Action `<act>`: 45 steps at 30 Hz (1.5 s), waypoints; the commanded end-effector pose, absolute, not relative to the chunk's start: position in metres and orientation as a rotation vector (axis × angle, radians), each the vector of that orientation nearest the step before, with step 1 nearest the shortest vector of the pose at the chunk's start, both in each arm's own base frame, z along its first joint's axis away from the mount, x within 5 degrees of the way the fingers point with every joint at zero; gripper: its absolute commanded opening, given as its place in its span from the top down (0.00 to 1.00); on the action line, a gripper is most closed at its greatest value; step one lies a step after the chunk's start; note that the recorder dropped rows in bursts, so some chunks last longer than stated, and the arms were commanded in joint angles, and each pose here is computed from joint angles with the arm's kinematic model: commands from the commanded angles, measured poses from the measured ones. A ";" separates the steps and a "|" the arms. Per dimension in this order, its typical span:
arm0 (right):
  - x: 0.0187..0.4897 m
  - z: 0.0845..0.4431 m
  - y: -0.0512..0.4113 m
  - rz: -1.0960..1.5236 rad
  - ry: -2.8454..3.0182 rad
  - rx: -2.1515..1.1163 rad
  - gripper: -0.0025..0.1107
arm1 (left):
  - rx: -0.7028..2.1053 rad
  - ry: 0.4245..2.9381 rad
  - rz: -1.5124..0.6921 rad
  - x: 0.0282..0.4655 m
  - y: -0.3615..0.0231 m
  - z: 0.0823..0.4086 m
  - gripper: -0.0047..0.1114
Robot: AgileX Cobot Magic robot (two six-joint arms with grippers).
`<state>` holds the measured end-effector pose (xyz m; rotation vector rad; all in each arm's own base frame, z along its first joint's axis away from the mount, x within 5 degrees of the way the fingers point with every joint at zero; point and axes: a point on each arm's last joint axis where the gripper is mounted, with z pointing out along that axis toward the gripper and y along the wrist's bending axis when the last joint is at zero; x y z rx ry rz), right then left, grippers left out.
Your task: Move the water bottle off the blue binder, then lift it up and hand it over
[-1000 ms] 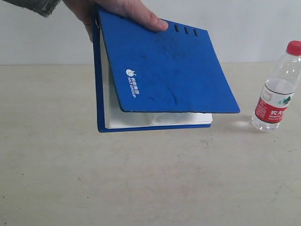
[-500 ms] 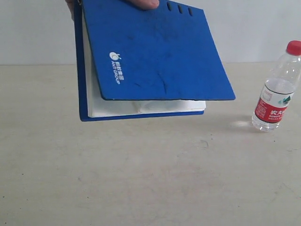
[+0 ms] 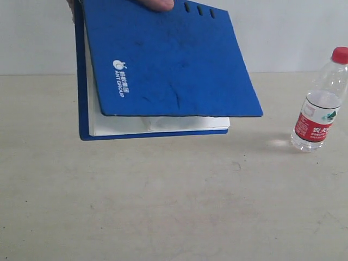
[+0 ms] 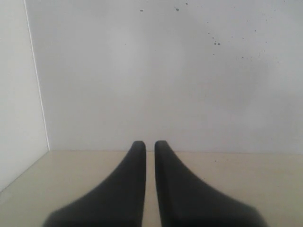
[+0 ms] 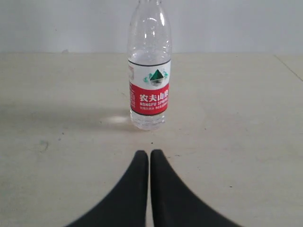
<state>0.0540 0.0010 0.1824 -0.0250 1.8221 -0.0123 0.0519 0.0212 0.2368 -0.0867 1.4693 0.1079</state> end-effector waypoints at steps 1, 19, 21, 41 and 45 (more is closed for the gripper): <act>0.053 0.182 0.000 -0.099 1.831 -0.108 0.98 | -0.089 1.473 0.099 0.052 0.021 0.236 0.90; 0.054 0.182 0.000 -0.077 1.822 -0.091 0.98 | -0.089 1.473 0.099 0.052 0.021 0.236 0.90; 0.054 0.182 0.000 -0.077 1.822 -0.091 0.98 | -0.089 1.473 0.099 0.052 0.021 0.236 0.90; 0.054 0.183 0.000 -0.080 1.816 -0.092 0.98 | -0.058 1.408 0.052 0.051 0.006 0.241 0.90; 0.054 0.183 0.000 -0.080 1.816 -0.092 0.98 | -0.069 1.402 0.024 0.050 0.005 0.242 0.90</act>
